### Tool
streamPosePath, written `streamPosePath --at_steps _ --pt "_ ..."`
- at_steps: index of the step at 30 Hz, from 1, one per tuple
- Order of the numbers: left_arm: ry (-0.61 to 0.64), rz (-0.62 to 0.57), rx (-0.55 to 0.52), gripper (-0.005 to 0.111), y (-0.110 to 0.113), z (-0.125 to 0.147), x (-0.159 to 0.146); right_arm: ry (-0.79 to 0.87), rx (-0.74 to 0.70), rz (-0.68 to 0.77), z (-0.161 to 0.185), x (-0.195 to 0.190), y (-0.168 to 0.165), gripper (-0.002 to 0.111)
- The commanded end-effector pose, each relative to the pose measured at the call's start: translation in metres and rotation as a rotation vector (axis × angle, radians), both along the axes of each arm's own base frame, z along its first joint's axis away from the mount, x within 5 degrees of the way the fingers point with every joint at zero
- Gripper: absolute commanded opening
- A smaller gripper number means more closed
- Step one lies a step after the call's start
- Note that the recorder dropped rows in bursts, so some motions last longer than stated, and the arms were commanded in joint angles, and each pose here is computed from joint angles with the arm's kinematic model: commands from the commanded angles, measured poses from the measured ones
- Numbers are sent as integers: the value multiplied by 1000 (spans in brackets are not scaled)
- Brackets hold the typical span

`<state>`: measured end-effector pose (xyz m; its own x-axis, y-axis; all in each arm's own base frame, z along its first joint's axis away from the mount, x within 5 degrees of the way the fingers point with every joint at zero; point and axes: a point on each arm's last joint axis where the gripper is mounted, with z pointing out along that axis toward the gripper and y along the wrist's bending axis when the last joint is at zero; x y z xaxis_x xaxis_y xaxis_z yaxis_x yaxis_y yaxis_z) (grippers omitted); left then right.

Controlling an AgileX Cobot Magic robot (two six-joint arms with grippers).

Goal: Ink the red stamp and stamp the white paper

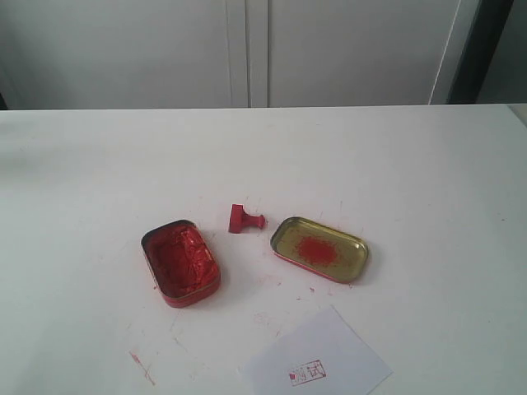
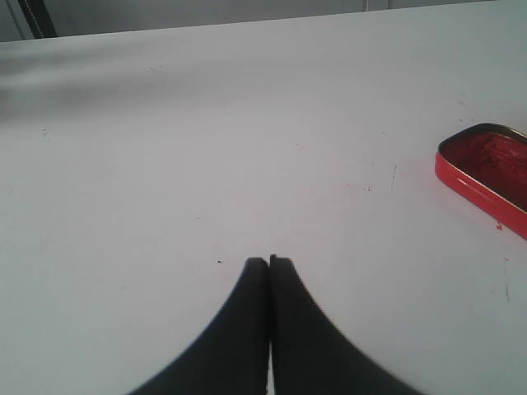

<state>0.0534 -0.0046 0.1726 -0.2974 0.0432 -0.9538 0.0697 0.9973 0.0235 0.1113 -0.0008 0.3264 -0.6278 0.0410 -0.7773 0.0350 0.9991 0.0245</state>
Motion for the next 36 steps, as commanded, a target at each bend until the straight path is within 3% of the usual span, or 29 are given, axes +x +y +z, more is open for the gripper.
streamPosePath --at_steps 1,7,36 --pt "-4 2 -9 0 0 -1 0 -47 -17 0 -5 -15 -1 0" --pt "-4 2 -9 0 0 -1 0 -132 -18 2 -11 -14 -1 0" --pt "-4 2 -9 0 0 -1 0 -113 -17 20 -19 -13 1 0"
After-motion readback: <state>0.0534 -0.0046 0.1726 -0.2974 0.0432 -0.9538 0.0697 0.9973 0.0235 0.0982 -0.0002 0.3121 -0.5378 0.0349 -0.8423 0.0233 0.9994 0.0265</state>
